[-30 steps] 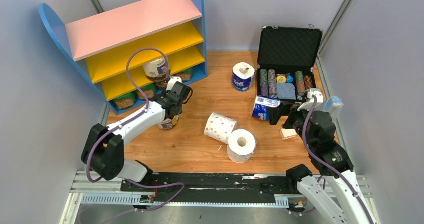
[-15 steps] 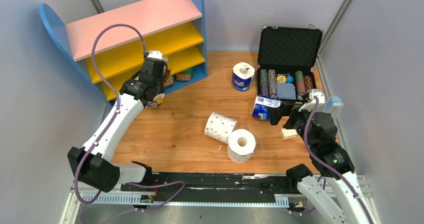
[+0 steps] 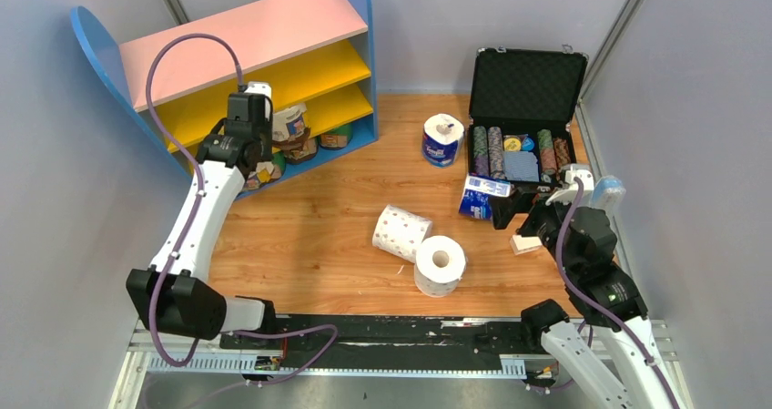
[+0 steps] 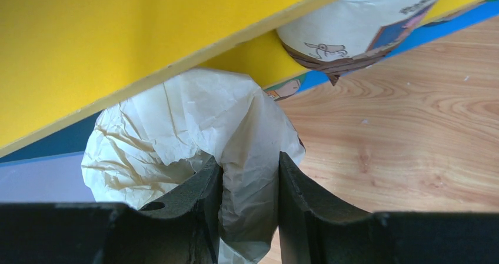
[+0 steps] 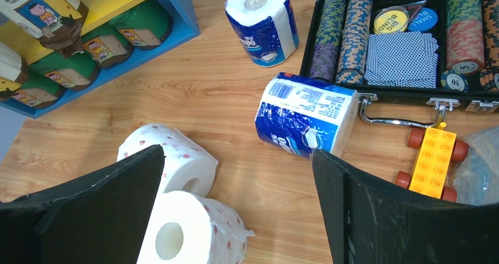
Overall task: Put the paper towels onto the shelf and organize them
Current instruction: Pick up the paper towel from the center of the board, then place the paper towel on the shelf.
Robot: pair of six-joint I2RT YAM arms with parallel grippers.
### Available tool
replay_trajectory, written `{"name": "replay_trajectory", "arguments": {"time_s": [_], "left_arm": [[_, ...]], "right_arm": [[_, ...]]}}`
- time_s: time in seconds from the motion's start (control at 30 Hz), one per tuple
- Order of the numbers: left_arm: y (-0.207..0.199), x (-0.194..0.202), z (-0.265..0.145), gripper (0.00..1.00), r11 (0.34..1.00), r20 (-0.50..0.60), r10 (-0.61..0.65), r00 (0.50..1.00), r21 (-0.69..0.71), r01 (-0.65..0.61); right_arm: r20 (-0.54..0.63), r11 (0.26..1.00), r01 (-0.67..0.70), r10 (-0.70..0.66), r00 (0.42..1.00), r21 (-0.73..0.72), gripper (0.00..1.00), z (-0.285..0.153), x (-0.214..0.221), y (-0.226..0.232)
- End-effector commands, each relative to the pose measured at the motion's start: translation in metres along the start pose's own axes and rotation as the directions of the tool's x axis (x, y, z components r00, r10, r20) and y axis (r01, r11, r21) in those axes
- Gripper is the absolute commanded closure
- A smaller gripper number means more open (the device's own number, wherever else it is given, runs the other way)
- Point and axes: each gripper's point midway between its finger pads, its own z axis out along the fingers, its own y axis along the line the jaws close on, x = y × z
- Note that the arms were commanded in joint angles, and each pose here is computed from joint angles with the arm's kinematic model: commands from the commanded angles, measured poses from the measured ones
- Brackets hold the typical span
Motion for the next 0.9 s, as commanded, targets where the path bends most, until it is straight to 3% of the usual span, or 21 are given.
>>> {"name": "replay_trajectory", "arguments": {"time_s": [0.0, 0.17, 0.53, 0.87], "left_arm": [[0.003, -0.03, 0.006, 0.7, 0.999, 0.088, -0.009, 0.996, 0.033, 0.006], [0.006, -0.027, 0.02, 0.7, 0.999, 0.085, 0.016, 0.996, 0.042, -0.019], [0.023, -0.06, 0.022, 0.7, 0.995, 0.163, 0.103, 0.981, -0.022, -0.101], [0.029, -0.057, 0.044, 0.61, 0.988, 0.184, 0.144, 0.972, -0.082, -0.131]], "right_arm": [[0.047, 1.0, 0.0, 0.001, 0.999, -0.016, 0.0, -0.003, -0.01, 0.003], [0.056, 1.0, 0.001, 0.001, 0.998, -0.022, 0.0, -0.005, -0.011, 0.003], [0.079, 0.999, -0.002, 0.005, 0.997, -0.032, 0.0, -0.01, -0.014, 0.005], [0.077, 1.0, -0.001, 0.003, 0.997, -0.03, 0.0, -0.009, -0.013, 0.004]]}}
